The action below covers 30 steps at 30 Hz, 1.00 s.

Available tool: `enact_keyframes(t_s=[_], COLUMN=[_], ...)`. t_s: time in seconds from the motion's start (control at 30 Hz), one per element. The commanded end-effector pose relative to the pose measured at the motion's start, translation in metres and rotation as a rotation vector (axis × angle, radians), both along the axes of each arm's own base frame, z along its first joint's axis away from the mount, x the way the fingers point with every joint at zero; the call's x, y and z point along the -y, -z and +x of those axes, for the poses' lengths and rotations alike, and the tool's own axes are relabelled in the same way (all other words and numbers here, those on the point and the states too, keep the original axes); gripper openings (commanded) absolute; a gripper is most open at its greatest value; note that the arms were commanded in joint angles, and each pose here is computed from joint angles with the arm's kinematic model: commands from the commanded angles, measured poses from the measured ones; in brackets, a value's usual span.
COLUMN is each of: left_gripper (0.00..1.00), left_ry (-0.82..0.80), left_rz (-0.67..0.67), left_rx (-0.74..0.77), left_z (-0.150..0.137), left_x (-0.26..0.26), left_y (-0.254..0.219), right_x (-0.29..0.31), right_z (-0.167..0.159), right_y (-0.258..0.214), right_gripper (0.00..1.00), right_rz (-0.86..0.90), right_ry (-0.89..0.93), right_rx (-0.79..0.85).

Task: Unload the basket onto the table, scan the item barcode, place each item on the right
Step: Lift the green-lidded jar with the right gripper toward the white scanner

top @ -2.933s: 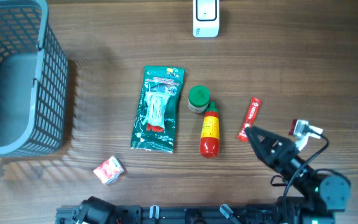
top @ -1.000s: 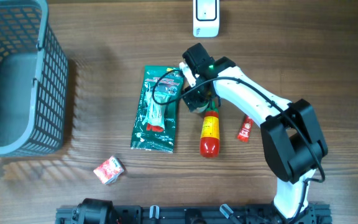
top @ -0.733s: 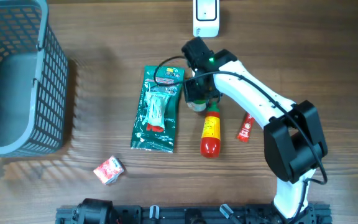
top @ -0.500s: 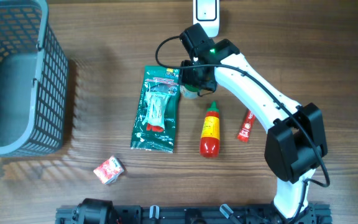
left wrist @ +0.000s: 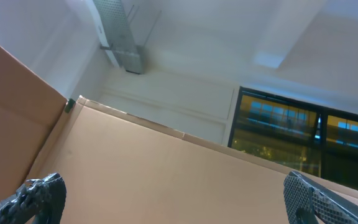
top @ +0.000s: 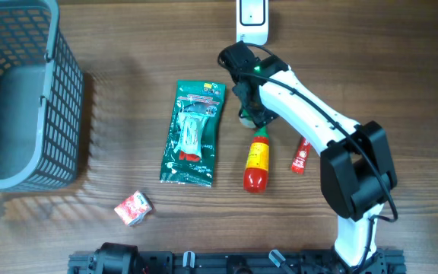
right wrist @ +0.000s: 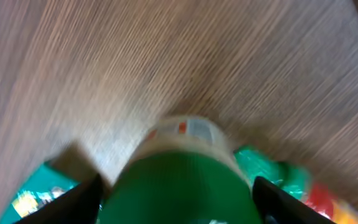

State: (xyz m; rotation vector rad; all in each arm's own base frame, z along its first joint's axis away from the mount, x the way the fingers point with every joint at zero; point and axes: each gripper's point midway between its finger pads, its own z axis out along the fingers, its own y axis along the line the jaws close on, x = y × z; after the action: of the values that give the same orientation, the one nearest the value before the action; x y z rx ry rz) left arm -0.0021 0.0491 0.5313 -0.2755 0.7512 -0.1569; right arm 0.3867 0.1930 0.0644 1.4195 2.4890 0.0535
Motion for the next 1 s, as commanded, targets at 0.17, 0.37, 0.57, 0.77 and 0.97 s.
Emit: enact_keyframes(t_s=[0.17,0.37,0.57,0.77,0.97], left_gripper=[1.00,1.00,1.00,1.00,1.00], left_ry=[0.013,0.013,0.013,0.013,0.013], left_rz=[0.002,0.002,0.003,0.003,0.003], left_rx=[0.008,0.005,-0.004,-0.004,-0.004], left_z=[-0.001,-0.001,0.001,0.001,0.001], left_x=[0.003,0.003,0.003,0.003,0.003], left_y=[-0.001,0.000,0.001,0.002,0.002], right_x=[0.000,0.012,0.003,-0.043,-0.031], right_z=[-0.007,0.012,0.027,0.030,0.022], right_y=[0.038,-0.004,-0.074,-0.065,-0.022], right_gripper=[1.00,1.00,1.00,1.00,1.00], right_rz=[0.001,-0.114,-0.285,-0.413,-0.267], right_ry=[0.126,-0.084,-0.796,-1.744,-1.800], right_rx=[-0.070,0.030,0.132,0.187,0.082])
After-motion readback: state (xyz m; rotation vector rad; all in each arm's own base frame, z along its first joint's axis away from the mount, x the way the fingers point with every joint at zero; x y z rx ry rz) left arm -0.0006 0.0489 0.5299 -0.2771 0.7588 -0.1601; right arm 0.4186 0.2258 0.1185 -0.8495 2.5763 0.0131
